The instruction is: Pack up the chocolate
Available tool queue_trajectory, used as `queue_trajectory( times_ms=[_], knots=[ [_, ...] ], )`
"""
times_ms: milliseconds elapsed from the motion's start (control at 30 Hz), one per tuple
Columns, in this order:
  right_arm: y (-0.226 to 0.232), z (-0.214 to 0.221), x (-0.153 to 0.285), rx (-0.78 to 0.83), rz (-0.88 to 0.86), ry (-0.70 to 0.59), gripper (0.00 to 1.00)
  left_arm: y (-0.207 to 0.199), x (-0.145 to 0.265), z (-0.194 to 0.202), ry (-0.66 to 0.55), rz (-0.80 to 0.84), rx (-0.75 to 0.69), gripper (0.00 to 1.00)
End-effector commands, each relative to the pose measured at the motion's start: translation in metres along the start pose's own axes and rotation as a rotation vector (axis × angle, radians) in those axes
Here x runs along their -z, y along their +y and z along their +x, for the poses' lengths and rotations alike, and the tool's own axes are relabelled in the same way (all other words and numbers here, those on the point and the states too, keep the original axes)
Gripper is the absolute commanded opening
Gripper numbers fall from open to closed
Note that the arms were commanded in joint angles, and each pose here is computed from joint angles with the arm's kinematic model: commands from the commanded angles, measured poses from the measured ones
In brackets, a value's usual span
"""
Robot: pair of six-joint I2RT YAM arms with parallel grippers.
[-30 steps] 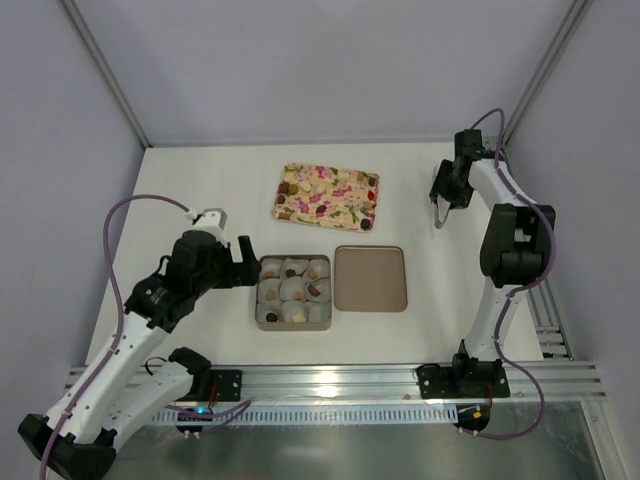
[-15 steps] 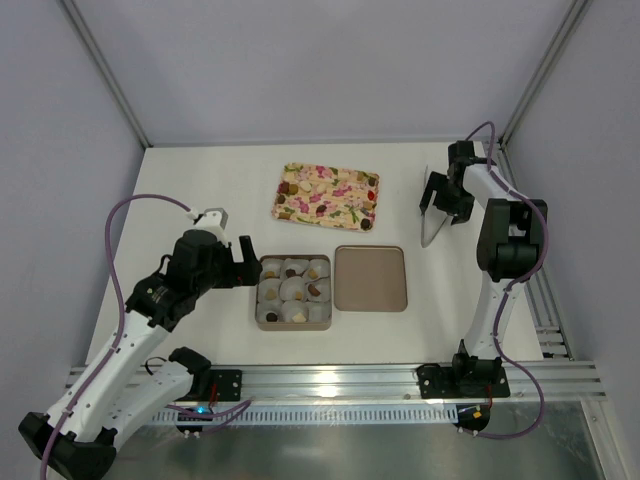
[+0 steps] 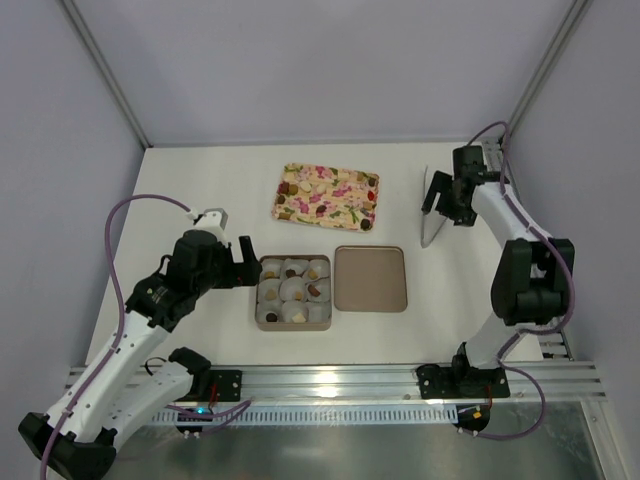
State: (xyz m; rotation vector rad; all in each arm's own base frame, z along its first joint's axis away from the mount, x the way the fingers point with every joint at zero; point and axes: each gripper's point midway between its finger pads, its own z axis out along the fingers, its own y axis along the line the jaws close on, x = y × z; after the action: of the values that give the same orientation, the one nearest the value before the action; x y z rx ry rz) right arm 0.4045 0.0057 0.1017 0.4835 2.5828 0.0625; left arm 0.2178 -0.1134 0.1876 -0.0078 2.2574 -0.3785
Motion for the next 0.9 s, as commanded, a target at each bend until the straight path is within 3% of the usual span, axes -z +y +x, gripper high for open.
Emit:
queue_trajectory(
  times_ms=[0,33,167,300,867],
  knots=[
    [0.026,0.039,0.018,0.052,-0.039,-0.029,0.79,0.001,0.000,-0.008,-0.031,-0.006,-0.003,1.00],
    [0.042,0.049,0.026,0.083,-0.088,-0.052,0.77,0.001,0.000,-0.008,-0.031,-0.006,-0.003,1.00],
    [0.039,0.113,0.018,0.119,-0.073,0.008,0.65,0.001,0.001,-0.008,-0.031,-0.008,0.000,1.00],
    [0.042,0.144,0.015,0.130,-0.090,0.036,0.54,0.001,0.002,-0.009,-0.030,-0.010,0.001,1.00],
    [0.046,0.168,-0.010,0.214,-0.062,0.105,0.21,-0.017,0.001,-0.018,-0.004,0.052,0.012,1.00]
  ],
)
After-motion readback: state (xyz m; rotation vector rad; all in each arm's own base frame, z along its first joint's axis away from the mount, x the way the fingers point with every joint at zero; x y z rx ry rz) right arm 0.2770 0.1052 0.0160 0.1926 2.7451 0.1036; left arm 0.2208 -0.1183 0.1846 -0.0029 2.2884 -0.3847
